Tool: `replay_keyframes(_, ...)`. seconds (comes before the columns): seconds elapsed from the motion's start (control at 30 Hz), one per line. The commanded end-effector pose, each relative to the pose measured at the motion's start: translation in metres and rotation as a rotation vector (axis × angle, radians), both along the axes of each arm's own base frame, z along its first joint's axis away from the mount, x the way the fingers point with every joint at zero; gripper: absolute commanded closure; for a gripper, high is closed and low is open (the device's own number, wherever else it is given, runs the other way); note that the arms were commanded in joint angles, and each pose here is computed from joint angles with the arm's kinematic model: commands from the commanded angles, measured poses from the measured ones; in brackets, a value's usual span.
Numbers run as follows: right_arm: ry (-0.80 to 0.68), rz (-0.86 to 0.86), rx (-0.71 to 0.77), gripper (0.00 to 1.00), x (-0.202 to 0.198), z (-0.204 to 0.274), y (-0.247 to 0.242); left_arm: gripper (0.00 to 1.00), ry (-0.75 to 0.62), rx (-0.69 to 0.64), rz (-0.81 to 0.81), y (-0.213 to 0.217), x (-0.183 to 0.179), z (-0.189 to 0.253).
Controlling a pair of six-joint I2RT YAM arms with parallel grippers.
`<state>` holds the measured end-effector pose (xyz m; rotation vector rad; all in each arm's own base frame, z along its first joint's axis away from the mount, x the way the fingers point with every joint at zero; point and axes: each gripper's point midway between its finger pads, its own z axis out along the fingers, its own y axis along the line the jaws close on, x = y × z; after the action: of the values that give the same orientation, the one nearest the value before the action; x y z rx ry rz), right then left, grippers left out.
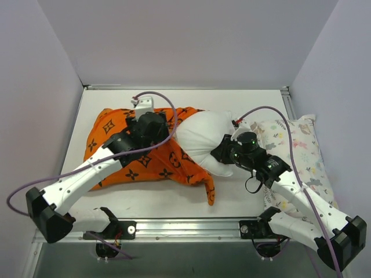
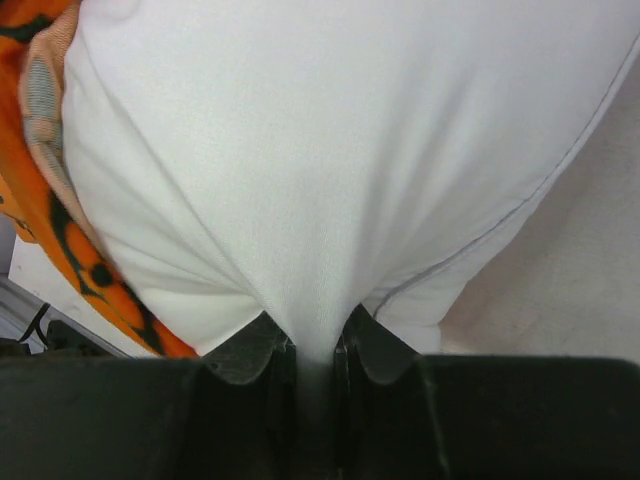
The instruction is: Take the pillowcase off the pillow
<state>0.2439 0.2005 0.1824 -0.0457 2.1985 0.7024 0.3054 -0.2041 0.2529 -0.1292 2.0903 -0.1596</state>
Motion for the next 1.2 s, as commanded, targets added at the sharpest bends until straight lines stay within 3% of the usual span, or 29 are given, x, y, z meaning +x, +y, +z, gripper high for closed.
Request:
replay_keyframes(0.0,-0.063,-0.075,-0.016,1.00,0.017,0.024,-0.009,0.07,0.052,0.106,0.172,0.075,-0.012,-0.014)
replay_keyframes(0.4,-0.064,-0.051,-0.021,1.00,0.030,0.039,0.003,0.06,0.107,-0.037,-0.013,0.045,-0.015,-0.043)
replay_keyframes(0.5,-0.072,-0.056,-0.022,1.00,0.030,0.045,0.002,0.28,0.141,-0.015,0.023,0.053,-0.010,-0.056)
replay_keyframes(0.53,-0.087,-0.067,-0.020,1.00,0.032,0.052,0.000,0.51,0.146,-0.012,0.048,0.060,-0.006,-0.057)
replay_keyframes(0.63,-0.118,-0.079,-0.032,1.00,0.033,0.071,-0.005,0.81,0.137,0.005,0.129,0.082,0.002,-0.055)
replay_keyframes(0.67,-0.126,-0.107,-0.045,1.00,0.036,0.075,-0.011,0.97,0.129,0.012,0.155,0.090,0.004,-0.051)
replay_keyframes(0.7,-0.122,-0.110,-0.057,1.00,0.035,0.077,-0.014,1.00,0.118,0.024,0.176,0.097,0.007,-0.044)
replay_keyframes(0.93,-0.150,-0.184,0.006,1.00,0.045,0.118,-0.043,1.00,0.025,0.123,0.406,0.163,0.026,-0.003)
replay_keyframes(1.17,-0.191,-0.284,0.065,1.00,0.052,0.163,-0.080,1.00,0.021,0.167,0.610,0.226,0.037,0.006)
